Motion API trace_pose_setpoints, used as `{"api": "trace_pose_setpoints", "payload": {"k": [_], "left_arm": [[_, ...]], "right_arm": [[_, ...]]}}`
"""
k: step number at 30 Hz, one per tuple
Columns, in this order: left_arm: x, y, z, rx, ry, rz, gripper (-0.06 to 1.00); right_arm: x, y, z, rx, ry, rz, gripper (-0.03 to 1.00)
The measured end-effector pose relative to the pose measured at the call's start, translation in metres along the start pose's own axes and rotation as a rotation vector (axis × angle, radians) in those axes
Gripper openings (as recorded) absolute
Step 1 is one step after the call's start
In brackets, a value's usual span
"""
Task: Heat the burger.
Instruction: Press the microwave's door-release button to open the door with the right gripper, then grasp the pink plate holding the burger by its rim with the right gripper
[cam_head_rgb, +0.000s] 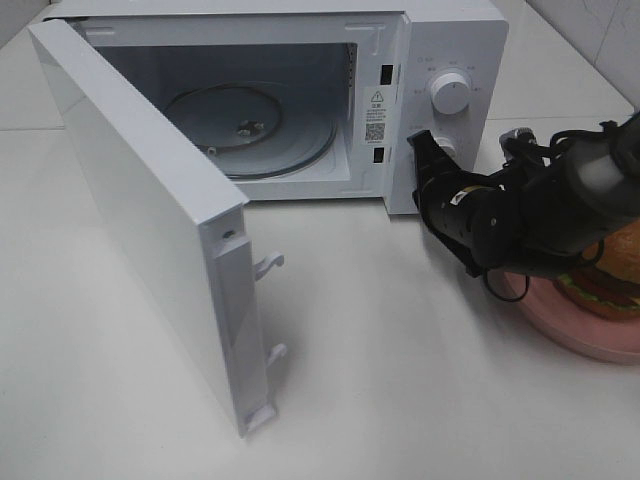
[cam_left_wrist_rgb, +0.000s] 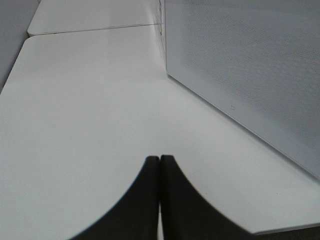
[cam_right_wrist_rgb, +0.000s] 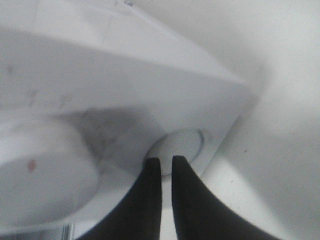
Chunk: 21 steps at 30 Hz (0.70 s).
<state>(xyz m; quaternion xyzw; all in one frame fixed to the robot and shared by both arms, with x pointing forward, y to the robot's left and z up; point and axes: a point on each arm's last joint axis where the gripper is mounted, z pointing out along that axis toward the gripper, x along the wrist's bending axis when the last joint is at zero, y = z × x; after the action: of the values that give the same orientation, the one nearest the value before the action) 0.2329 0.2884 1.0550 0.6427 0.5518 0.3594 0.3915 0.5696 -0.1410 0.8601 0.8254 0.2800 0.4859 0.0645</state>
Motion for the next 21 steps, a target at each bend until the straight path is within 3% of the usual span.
{"api": "trace_pose_setpoints", "payload": {"k": [10,11,14,15,17,18,21], "left_arm": [[0.0,0.0,0.0,0.0,0.0,0.0,0.0],[0.0,0.0,0.0,0.0,0.0,0.0,0.0],[0.0,0.0,0.0,0.0,0.0,0.0,0.0],[0.0,0.0,0.0,0.0,0.0,0.0,0.0],[0.0,0.0,0.0,0.0,0.0,0.0,0.0],[0.0,0.0,0.0,0.0,0.0,0.0,0.0],[0.0,0.0,0.0,0.0,0.0,0.0,0.0]], "right_arm": [[0.014,-0.01,-0.024,0.11,0.164,-0.316,0.11],[0.019,-0.014,-0.028,0.15,0.224,-0.456,0.11],[0.021,-0.015,-0.029,0.165,0.249,-0.512,0.11],[0.026,-0.02,-0.033,0.202,0.32,-0.676,0.11],[0.026,-0.02,-0.033,0.202,0.32,-0.676,0.11],[0.028,-0.025,-0.036,0.231,0.371,-0.803,0.11],[0.029,-0.028,-0.038,0.252,0.407,-0.9,0.11]]}}
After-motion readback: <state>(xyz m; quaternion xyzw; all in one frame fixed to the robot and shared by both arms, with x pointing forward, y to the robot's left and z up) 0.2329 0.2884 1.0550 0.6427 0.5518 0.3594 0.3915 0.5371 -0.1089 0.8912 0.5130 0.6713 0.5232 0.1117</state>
